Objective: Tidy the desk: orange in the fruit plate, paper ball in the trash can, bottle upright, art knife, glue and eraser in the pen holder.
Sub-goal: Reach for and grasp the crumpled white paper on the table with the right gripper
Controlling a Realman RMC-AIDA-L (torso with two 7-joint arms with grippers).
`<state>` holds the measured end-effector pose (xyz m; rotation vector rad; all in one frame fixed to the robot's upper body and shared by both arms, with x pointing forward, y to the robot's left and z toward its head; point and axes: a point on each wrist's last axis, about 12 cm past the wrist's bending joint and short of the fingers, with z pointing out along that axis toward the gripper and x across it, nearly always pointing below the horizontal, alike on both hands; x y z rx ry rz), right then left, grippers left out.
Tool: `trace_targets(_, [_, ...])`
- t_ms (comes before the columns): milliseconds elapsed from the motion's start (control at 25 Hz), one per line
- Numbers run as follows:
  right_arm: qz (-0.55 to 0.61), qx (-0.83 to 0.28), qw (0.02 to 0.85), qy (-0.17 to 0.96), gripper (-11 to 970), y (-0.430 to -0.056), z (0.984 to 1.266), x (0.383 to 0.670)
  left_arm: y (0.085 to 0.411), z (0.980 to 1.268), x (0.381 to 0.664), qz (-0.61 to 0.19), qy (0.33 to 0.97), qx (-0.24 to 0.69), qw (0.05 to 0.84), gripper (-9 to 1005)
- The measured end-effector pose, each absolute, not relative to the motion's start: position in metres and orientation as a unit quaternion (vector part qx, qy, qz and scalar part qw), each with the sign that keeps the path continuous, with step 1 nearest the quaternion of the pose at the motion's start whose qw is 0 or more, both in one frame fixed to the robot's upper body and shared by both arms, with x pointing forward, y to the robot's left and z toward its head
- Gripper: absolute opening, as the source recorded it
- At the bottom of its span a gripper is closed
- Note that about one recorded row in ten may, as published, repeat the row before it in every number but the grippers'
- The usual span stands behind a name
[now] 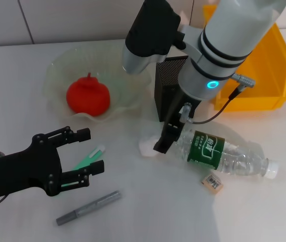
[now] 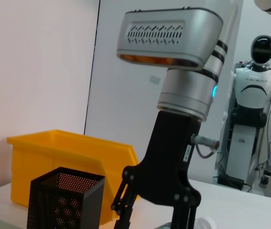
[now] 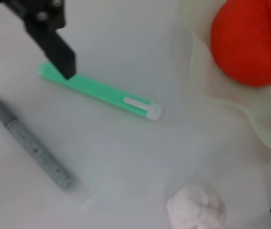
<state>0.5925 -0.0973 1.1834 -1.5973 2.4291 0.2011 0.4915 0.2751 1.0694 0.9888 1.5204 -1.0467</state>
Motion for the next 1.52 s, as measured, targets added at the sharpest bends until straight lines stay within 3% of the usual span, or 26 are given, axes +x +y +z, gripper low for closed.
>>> trace_targets(1280, [0.096, -0.512, 0.116, 0.846, 695, -0.087, 1.139, 0.609, 0.275, 1.069, 0.490, -0.435, 0.628, 0.409, 0.499, 786])
trace_targets(1520, [0.095, -0.513, 0.115, 0.845, 577, -0.087, 1.139, 0.609, 0.275, 1.069, 0.490, -0.435, 0.628, 0.409, 0.499, 786])
